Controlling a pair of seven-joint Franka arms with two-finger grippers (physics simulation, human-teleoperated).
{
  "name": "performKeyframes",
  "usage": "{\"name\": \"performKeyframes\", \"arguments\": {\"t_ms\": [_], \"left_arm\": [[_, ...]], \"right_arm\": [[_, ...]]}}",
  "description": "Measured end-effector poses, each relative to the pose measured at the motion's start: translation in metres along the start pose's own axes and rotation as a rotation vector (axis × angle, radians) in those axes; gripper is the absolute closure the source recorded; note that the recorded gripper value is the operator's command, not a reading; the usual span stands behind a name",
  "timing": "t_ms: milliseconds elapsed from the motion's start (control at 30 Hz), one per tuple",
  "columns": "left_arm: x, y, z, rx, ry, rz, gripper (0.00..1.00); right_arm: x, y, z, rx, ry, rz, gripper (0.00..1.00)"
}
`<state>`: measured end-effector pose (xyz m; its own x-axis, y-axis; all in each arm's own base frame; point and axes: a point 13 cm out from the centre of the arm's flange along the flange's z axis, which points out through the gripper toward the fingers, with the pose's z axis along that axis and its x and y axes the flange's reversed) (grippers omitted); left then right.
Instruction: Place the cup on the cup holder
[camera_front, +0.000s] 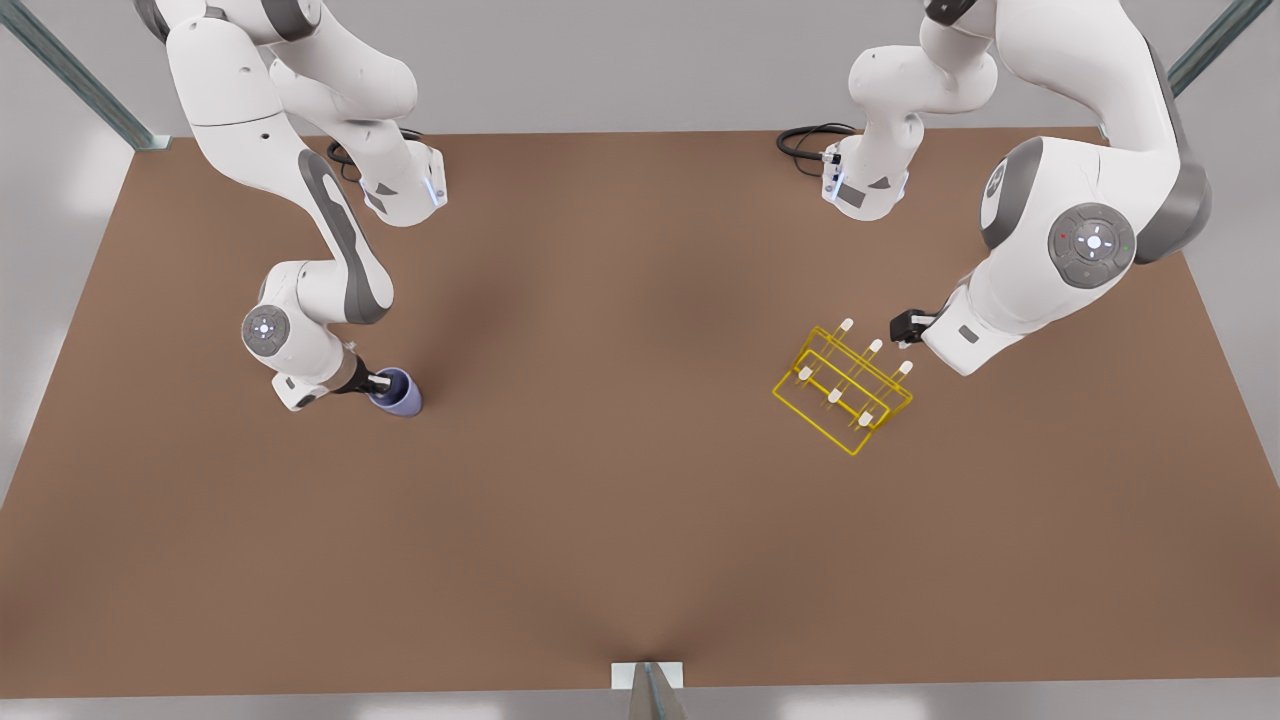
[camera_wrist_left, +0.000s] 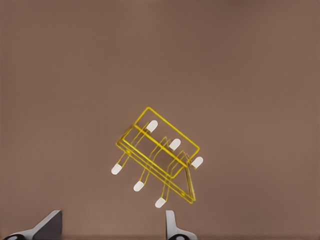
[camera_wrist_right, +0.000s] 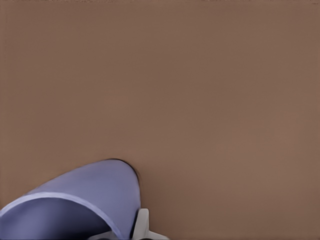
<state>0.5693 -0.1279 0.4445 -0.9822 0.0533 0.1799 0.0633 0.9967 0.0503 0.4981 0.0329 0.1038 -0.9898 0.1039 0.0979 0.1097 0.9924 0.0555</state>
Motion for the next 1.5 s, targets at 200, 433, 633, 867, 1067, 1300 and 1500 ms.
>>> {"name": "performKeyframes", "arguments": {"t_ms": [200,433,633,867,1067,1300,1500], "left_arm": [[0.000,0.000,0.000,0.000,0.001,-0.001,0.00],[-0.002,0.002,0.005,-0.001,0.008,-0.003,0.00],[-0.004,0.002,0.007,-0.001,0.011,-0.002,0.00],[-0.004,0.002,0.008,-0.001,0.012,-0.002,0.00],[-0.004,0.001,0.007,-0.001,0.012,-0.002,0.00],[-0.005,0.000,0.010,-0.001,0.016,-0.003,0.00],[-0.006,0.000,0.013,-0.001,0.019,-0.004,0.00]], "right_arm": [[-0.039,0.038,-0.050,-0.035,-0.071,-0.034,0.79],[-0.055,0.142,-0.141,-0.279,0.009,-0.001,0.79],[-0.009,0.283,-0.134,-0.496,0.200,-0.066,0.79],[0.056,0.426,-0.078,-0.841,0.482,0.005,0.79],[0.073,0.501,-0.055,-1.051,0.548,0.033,0.79],[0.067,0.511,-0.013,-1.143,0.516,0.009,0.79],[0.059,0.491,-0.005,-1.159,0.456,-0.097,0.79]]}}
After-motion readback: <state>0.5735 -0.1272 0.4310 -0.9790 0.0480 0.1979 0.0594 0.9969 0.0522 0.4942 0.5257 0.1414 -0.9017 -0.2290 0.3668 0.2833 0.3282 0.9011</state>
